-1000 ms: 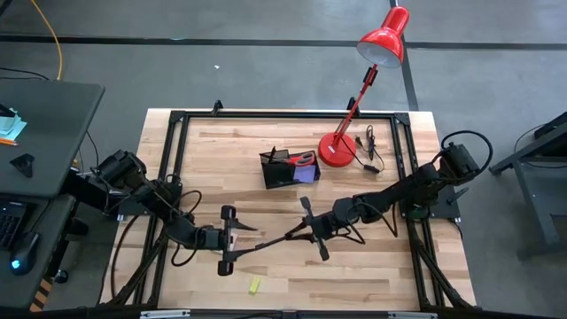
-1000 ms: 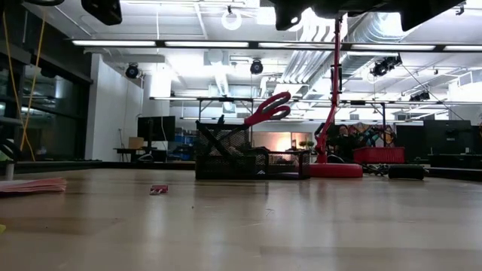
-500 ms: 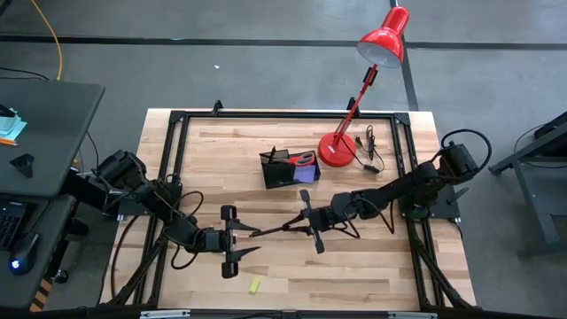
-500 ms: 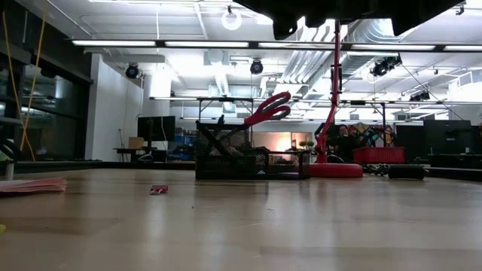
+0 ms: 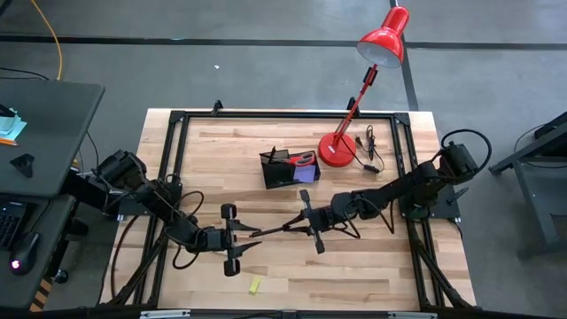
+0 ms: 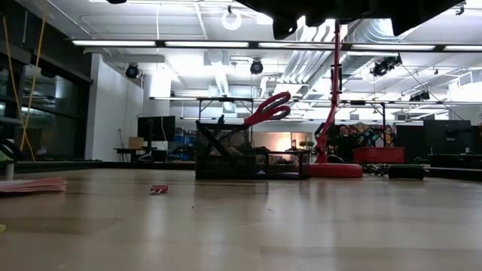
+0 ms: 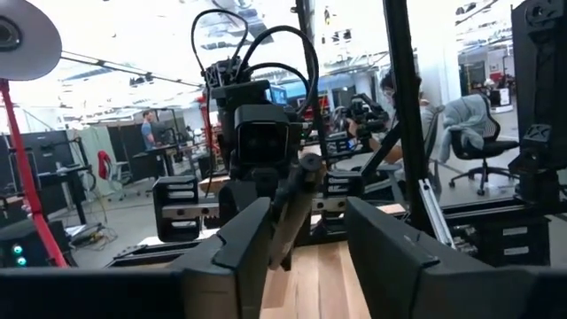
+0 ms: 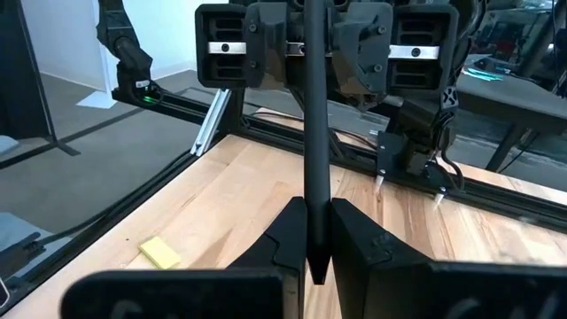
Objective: Pick and place office supplies into organizer
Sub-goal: Put the black pen into the black desk organizer, then put the pink binder clip into the desk organizer
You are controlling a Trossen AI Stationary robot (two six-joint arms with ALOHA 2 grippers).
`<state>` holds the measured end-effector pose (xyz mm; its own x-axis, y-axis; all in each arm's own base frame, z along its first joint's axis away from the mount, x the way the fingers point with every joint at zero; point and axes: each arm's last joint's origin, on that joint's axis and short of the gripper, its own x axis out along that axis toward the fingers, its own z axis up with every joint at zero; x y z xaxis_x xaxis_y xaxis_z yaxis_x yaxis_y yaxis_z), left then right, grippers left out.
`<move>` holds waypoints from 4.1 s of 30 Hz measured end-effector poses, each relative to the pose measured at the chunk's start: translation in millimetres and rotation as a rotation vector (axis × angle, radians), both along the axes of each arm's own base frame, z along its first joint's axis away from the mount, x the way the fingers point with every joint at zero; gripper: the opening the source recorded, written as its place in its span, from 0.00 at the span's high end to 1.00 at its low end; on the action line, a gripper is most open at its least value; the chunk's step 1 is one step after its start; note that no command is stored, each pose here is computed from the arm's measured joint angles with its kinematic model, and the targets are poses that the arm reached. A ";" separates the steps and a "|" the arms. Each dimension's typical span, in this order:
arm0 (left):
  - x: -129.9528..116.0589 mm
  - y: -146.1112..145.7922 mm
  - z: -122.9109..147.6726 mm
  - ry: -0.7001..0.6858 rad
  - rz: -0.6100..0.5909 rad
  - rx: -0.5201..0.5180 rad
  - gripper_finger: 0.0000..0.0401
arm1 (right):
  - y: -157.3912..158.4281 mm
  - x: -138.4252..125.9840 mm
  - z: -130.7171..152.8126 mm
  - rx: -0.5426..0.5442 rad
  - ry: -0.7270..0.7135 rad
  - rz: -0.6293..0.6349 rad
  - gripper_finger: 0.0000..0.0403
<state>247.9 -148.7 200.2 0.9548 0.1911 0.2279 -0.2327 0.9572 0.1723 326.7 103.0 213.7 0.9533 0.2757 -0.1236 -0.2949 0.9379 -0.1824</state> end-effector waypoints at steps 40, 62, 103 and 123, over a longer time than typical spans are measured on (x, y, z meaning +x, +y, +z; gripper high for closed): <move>9.1 18.8 -0.7 -0.010 0.106 -0.105 0.94 | -6.5 -0.6 -9.7 -0.060 0.088 -0.209 0.75; 27.2 69.7 -1.9 -0.022 0.373 -0.169 0.90 | 5.2 -22.4 -45.5 0.044 0.502 -0.318 0.61; 40.6 186.5 -40.1 0.154 0.712 -0.360 0.85 | 38.4 -39.1 -46.7 -0.012 0.486 -0.320 0.64; 45.0 132.0 -10.5 0.003 0.257 -0.341 0.54 | 47.6 -42.4 -47.1 -0.009 0.490 -0.258 0.63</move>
<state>292.9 -16.7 189.8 0.8669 0.4869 0.1071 -0.4712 0.8703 -0.1433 284.3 150.6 166.6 0.8201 0.0380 -0.5710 -0.1084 0.9900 -0.0899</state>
